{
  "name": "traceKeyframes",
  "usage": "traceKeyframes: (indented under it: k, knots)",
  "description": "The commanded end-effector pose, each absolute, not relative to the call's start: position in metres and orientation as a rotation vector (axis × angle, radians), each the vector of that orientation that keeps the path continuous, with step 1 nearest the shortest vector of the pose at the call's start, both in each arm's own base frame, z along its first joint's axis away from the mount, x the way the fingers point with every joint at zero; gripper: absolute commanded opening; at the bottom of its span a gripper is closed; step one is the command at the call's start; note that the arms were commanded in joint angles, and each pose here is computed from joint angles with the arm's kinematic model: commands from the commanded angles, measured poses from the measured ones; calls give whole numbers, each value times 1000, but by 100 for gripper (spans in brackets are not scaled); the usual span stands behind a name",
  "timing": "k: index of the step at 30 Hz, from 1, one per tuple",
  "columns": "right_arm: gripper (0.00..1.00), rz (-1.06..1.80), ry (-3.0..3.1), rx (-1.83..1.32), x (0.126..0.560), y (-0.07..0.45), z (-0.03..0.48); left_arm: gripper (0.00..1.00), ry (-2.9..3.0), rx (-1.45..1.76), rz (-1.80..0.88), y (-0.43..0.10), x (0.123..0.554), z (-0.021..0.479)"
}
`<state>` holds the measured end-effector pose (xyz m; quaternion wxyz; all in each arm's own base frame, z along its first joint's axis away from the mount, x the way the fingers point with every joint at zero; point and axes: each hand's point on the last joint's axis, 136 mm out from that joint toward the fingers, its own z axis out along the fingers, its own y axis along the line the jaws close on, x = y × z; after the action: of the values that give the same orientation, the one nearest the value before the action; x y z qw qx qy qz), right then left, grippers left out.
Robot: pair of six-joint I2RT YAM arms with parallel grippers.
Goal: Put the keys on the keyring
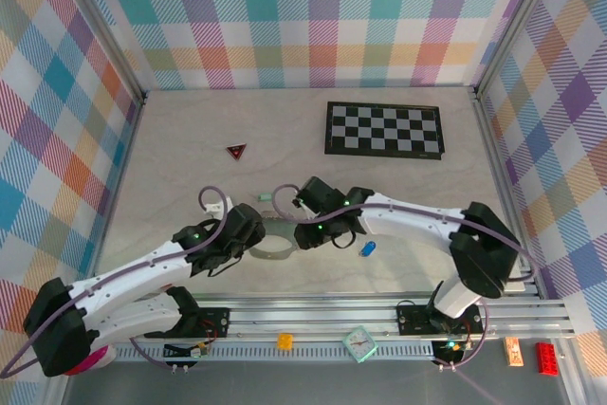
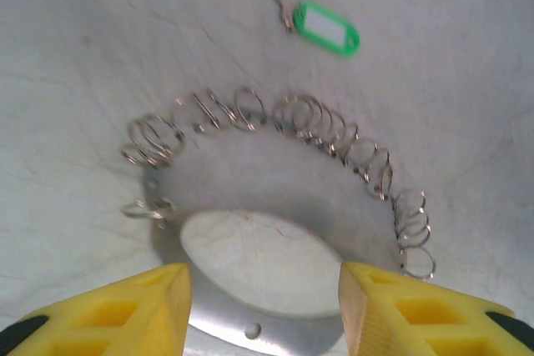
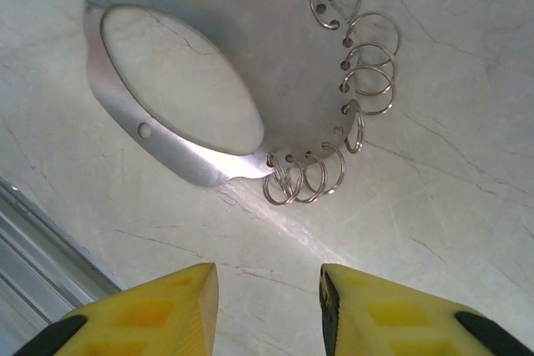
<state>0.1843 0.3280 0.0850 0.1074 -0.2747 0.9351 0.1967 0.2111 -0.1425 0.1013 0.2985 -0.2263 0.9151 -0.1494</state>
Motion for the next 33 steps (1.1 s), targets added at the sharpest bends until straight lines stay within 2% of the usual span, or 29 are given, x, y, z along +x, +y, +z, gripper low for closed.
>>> traceKeyframes:
  k: [1, 12, 33]
  knots:
    - [37, 633, 2785, -948, 176, 344, 83, 51, 2349, -571, -226, -113, 214, 116]
    - [34, 481, 2871, -1026, 188, 351, 51, 53, 2308, -629, -182, -95, 215, 118]
    - [23, 386, 2903, -1087, 189, 351, 33, 51, 2254, -705, -174, -78, 209, 122]
